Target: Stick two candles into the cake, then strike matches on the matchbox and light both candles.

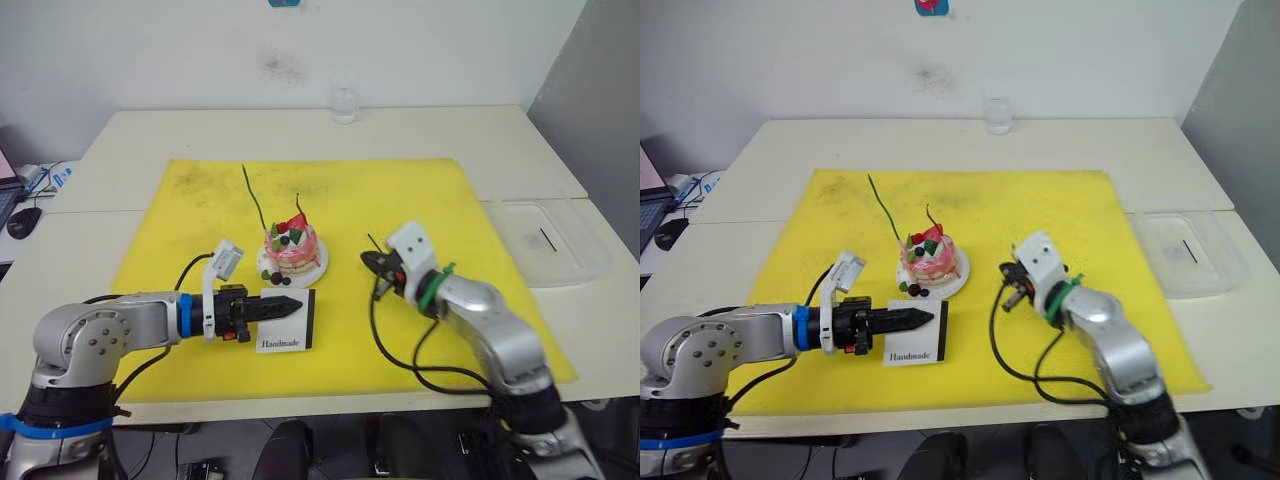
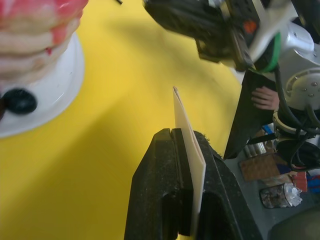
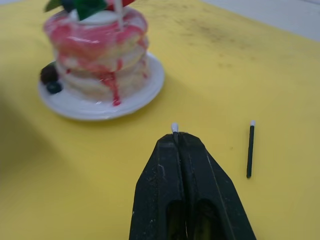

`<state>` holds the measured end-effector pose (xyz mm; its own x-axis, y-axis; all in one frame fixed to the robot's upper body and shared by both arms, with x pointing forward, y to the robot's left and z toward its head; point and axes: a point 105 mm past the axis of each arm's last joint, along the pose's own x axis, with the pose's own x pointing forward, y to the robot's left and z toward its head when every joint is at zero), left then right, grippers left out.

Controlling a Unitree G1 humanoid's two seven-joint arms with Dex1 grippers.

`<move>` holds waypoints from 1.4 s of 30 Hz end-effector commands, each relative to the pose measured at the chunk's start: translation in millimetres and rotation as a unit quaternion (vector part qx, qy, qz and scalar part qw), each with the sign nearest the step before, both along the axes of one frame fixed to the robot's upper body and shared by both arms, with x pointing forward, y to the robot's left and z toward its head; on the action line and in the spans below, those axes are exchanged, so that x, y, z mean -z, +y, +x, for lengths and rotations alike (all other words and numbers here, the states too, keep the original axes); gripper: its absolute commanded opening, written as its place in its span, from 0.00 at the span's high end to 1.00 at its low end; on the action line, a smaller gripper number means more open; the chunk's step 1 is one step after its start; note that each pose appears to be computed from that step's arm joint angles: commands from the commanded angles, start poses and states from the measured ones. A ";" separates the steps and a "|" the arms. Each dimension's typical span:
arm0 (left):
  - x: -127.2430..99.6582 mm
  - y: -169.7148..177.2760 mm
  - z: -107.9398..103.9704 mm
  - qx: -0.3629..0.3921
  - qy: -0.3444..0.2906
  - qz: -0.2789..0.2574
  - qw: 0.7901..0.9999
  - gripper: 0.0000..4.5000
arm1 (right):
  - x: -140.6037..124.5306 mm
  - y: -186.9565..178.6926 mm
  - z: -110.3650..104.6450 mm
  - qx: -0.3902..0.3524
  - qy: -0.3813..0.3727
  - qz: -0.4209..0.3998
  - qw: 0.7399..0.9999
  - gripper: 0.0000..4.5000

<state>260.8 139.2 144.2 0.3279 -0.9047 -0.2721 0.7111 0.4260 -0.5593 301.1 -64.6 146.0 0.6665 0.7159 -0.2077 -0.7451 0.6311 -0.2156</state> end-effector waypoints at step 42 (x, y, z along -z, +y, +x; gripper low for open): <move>-15.1 -33.7 8.5 0.047 -0.039 -0.018 0.998 1.00 | -30.2 26.7 -39.9 -0.185 -0.030 -0.098 0.977 0.99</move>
<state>269.7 106.1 152.4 0.2664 -0.9331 -0.2414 0.7670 0.3569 -0.5332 264.8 -38.5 167.3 0.3891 0.8496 -0.3561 -0.9021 0.2730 -0.3344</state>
